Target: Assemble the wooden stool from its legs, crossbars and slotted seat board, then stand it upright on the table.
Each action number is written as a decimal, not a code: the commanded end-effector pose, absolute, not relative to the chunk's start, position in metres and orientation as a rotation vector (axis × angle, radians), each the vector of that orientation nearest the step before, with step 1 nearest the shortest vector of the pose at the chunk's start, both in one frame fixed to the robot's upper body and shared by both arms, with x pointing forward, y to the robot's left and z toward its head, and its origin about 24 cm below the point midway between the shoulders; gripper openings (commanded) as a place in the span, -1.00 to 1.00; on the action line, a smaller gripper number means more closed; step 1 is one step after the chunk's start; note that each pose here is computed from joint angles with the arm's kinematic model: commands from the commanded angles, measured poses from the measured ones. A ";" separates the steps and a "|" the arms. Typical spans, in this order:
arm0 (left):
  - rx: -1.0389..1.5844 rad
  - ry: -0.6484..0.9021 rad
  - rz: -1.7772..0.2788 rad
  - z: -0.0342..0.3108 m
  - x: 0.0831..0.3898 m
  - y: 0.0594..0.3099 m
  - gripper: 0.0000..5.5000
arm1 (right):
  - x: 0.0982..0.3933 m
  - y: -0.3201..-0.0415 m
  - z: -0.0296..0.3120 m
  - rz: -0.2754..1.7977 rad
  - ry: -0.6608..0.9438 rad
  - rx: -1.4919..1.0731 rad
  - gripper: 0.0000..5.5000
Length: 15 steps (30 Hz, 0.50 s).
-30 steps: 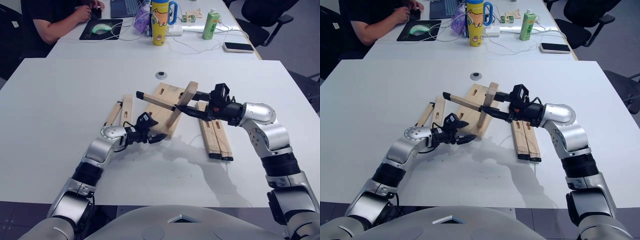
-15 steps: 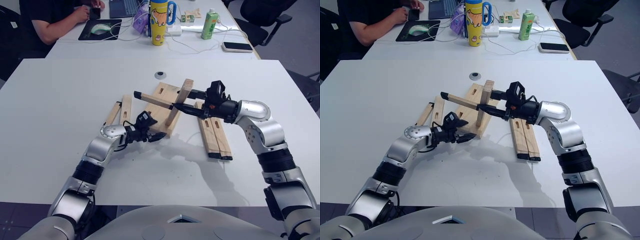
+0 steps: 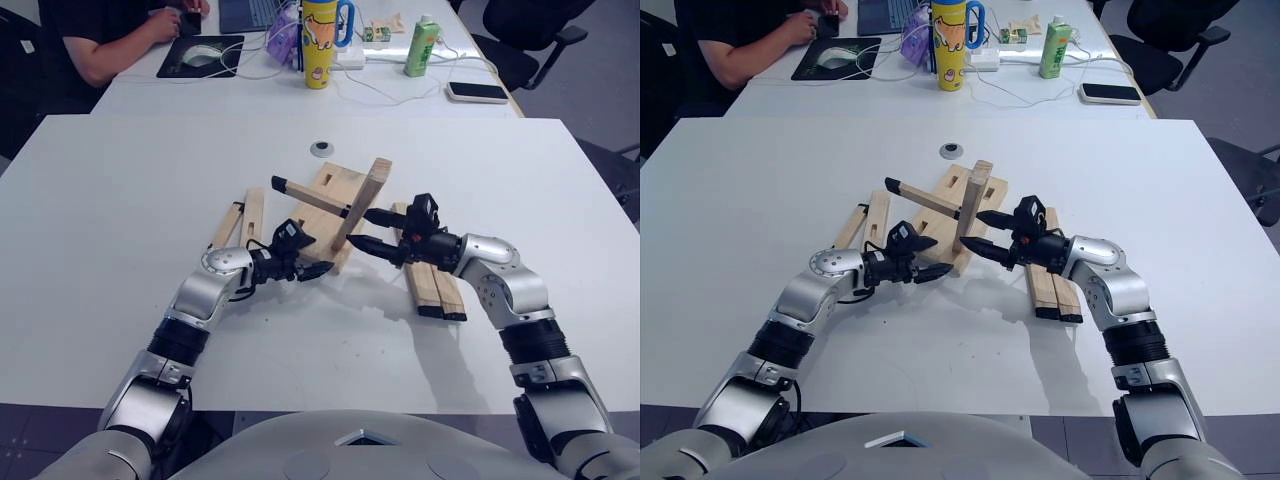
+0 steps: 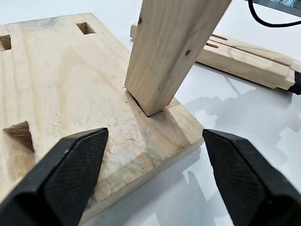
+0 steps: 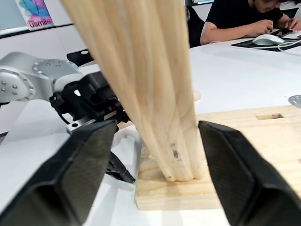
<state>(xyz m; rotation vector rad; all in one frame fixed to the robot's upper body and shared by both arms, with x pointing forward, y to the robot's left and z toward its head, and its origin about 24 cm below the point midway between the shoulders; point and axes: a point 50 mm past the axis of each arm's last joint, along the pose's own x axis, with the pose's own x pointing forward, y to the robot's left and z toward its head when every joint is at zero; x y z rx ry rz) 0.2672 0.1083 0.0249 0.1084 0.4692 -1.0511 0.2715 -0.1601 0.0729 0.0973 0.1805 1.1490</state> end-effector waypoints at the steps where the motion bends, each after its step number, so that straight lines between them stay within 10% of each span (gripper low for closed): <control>1: 0.108 0.805 -0.935 -0.032 0.240 0.137 0.35 | 0.271 -0.163 0.075 1.153 0.182 0.079 0.45; 9: 0.093 0.796 -0.891 -0.033 0.249 0.138 0.35 | 0.265 -0.220 0.061 1.019 0.335 -0.104 0.44; 15: 0.089 0.803 -0.878 -0.035 0.252 0.138 0.35 | 0.286 -0.207 0.183 1.082 -0.130 0.274 0.10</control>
